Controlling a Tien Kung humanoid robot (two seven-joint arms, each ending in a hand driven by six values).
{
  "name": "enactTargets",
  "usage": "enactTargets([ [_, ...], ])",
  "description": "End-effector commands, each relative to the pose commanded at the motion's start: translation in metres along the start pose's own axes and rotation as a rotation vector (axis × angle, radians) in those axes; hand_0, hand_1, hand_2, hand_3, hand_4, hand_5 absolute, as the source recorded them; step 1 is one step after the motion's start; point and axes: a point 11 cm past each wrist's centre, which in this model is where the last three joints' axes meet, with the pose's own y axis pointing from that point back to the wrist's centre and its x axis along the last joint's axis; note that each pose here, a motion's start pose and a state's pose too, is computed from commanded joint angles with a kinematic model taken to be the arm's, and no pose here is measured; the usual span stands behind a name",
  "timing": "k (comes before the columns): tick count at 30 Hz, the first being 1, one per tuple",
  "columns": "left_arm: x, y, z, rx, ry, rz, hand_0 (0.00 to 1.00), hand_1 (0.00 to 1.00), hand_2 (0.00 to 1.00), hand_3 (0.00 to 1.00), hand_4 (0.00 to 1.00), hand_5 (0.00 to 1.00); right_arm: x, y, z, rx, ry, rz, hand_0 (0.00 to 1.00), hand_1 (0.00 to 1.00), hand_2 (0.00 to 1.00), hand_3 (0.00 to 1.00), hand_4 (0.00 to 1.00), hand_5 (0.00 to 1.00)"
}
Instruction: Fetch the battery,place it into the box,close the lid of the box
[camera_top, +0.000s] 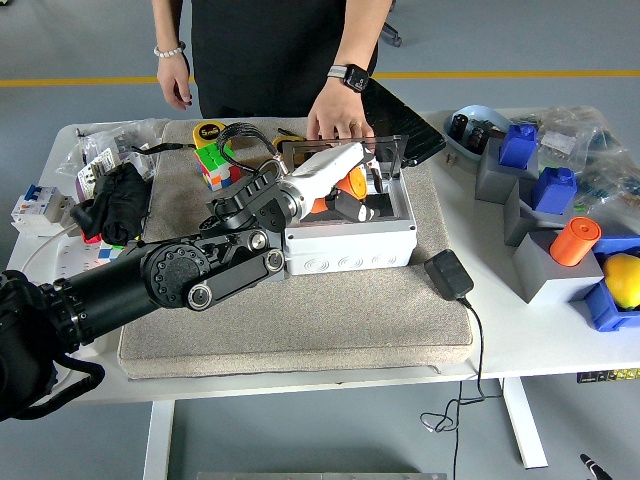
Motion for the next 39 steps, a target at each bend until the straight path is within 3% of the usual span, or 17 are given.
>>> enactTargets([
  [2,-0.001,0.000,0.001,-0.004,-0.009,-0.002,0.166,0.209,0.364,0.513,0.868,0.002,0.000,0.000,0.000,0.001,-0.001,0.000,0.709,0.679,0.671,0.600,0.967,0.496],
  [3,-0.001,0.000,0.001,-0.007,-0.011,-0.003,0.259,0.437,0.543,0.564,0.969,0.031,0.000,0.000,0.000,0.001,-0.001,0.000,0.708,0.679,0.670,0.600,0.967,0.494],
  [8,-0.002,0.000,0.000,-0.013,-0.019,-0.009,0.259,0.437,0.543,0.564,0.969,0.031,0.000,0.000,-0.001,0.002,-0.002,-0.001,0.708,0.679,0.670,0.600,0.967,0.494],
  [9,-0.002,0.000,0.000,-0.013,-0.020,-0.010,0.389,0.520,0.568,0.574,0.998,0.167,0.000,0.000,-0.001,0.002,-0.003,-0.001,0.709,0.679,0.671,0.598,0.967,0.495],
  [14,-0.004,0.001,-0.001,-0.017,-0.034,-0.012,0.389,0.520,0.568,0.574,0.998,0.167,-0.001,0.000,-0.002,0.004,-0.002,-0.002,0.709,0.679,0.671,0.598,0.967,0.495],
  [15,-0.004,0.001,-0.001,-0.020,-0.034,-0.011,0.683,0.665,0.665,0.700,0.998,0.444,-0.001,0.000,-0.001,0.004,-0.002,-0.002,0.709,0.679,0.671,0.599,0.967,0.494],
  [20,-0.003,0.001,0.004,-0.039,-0.036,-0.005,0.683,0.665,0.665,0.700,0.998,0.444,-0.002,0.000,-0.002,0.007,-0.002,-0.004,0.709,0.679,0.671,0.599,0.967,0.494],
  [21,-0.003,0.002,0.006,-0.044,-0.033,-0.004,0.715,0.686,0.686,0.723,0.998,0.588,-0.002,0.000,-0.002,0.008,-0.002,-0.004,0.711,0.679,0.671,0.599,0.968,0.494],
  [28,0.000,0.006,0.026,-0.097,-0.001,0.003,0.688,0.675,0.671,0.715,0.998,0.600,-0.002,0.000,-0.003,0.013,-0.008,-0.004,0.708,0.679,0.670,0.598,0.968,0.494],
  [32,0.005,0.012,0.050,-0.182,0.057,0.024,0.688,0.675,0.671,0.715,0.998,0.600,-0.003,0.000,-0.003,0.014,-0.010,-0.005,0.708,0.679,0.670,0.598,0.968,0.494],
  [33,0.007,0.014,0.055,-0.201,0.070,0.033,0.555,0.600,0.604,0.676,0.998,0.607,-0.003,0.000,-0.003,0.014,-0.010,-0.005,0.706,0.679,0.670,0.598,0.967,0.492],
  [38,0.026,0.020,0.074,-0.305,0.161,0.114,0.555,0.600,0.604,0.676,0.998,0.607,-0.003,0.000,-0.002,0.012,-0.011,-0.005,0.706,0.679,0.670,0.598,0.967,0.492],
  [39,0.031,0.020,0.075,-0.312,0.173,0.131,0.727,0.717,0.687,0.715,0.998,0.594,-0.003,0.000,-0.002,0.013,-0.011,-0.005,0.706,0.679,0.670,0.596,0.968,0.489],
])
